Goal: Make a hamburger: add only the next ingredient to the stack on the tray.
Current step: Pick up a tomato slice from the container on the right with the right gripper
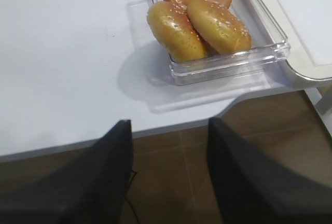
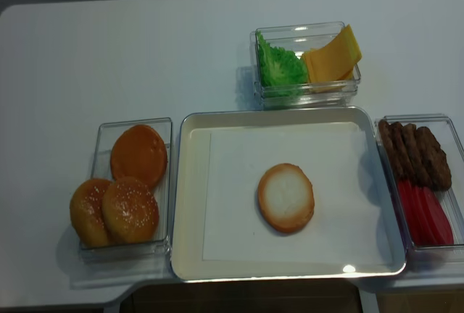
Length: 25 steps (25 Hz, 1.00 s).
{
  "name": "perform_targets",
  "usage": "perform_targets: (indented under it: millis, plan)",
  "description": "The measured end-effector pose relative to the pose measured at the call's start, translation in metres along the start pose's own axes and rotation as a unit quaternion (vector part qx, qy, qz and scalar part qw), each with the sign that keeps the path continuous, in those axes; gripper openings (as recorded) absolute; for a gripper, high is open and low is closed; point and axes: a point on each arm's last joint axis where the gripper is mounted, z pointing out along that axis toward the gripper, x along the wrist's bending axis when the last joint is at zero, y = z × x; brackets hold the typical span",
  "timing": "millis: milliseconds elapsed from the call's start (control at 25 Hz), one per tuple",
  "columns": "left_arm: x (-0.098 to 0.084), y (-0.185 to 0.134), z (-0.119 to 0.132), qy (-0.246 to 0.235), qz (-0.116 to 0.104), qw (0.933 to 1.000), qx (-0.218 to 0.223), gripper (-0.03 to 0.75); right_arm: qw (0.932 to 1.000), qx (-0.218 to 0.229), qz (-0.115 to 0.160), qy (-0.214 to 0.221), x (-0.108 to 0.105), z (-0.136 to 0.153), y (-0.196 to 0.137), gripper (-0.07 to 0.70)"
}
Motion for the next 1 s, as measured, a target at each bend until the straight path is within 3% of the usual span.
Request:
perform_targets:
  millis: [320,520,760,1000]
  plan:
    - [0.000,0.000,0.000,0.000,0.000,1.0000,0.000,0.351,0.9977,0.066,0.012,0.008,0.006,0.033,0.069,0.386]
    - [0.000,0.000,0.000,0.000,0.000,1.0000,0.000,0.351,0.9920,0.123,0.028,0.013,0.012,0.065,0.097,0.372]
    - [0.000,0.000,0.000,0.000,0.000,1.0000,0.000,0.351,0.9748,0.222,0.015,-0.015,0.021,0.110,0.103,0.370]
    - [0.000,0.000,0.000,0.000,0.000,1.0000,0.000,0.351,0.9532,0.296,-0.022,-0.057,0.033,0.150,0.095,0.364]
